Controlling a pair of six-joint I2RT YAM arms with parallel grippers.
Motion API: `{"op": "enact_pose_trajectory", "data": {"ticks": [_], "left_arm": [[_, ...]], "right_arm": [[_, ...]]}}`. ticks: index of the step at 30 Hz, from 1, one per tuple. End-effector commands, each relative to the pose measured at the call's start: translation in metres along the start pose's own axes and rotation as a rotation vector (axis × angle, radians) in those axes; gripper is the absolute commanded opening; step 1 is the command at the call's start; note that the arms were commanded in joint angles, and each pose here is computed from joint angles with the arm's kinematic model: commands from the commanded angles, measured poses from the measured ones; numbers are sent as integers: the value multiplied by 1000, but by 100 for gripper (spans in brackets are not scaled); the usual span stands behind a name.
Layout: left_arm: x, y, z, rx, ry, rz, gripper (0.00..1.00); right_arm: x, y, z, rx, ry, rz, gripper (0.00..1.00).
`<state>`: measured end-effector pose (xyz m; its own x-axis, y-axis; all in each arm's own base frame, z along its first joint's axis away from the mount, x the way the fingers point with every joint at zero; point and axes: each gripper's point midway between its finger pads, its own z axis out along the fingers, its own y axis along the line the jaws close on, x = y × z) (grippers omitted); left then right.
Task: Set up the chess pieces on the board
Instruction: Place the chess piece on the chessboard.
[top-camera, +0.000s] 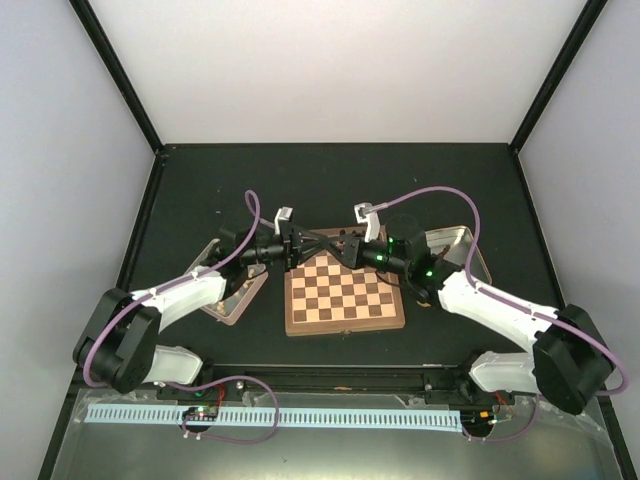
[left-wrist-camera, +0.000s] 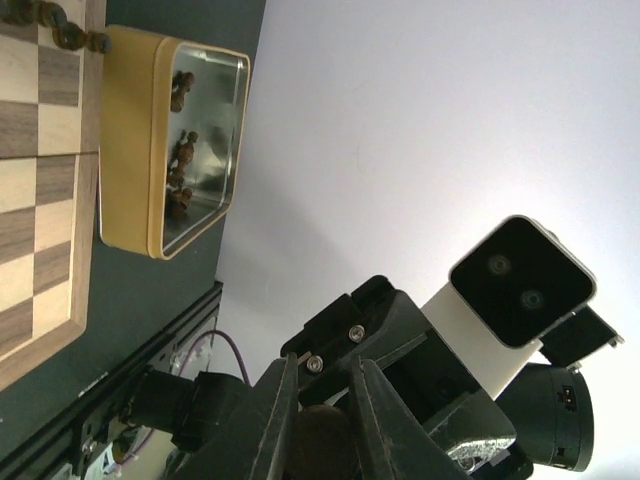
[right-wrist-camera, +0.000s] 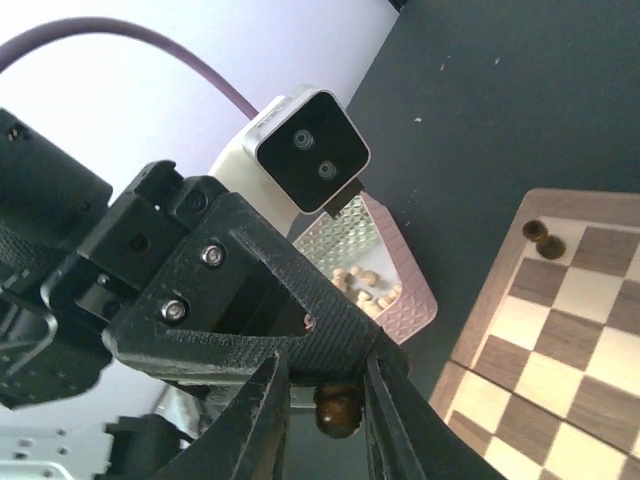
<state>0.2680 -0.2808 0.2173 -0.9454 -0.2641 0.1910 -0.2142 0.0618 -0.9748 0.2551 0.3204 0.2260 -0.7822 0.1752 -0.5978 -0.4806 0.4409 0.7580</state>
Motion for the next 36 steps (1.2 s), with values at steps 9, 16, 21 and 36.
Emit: {"op": "enact_pose_trajectory", "data": {"ticks": [9,16,21,36], "left_arm": [[21,-13,1,19,104,-81,6],[22,-13,1,15,106,-86,5],[20,-13,0,-10,79,-25,17],[-52,5,-106,-678,-440,614,69]], "right_arm": [[4,9,-9,58,39,-387,26],[-1,9,-9,77,28,-422,9],[-4,11,-11,86,27,-379,2],[58,-78,-30,610,530,-173,1]]}}
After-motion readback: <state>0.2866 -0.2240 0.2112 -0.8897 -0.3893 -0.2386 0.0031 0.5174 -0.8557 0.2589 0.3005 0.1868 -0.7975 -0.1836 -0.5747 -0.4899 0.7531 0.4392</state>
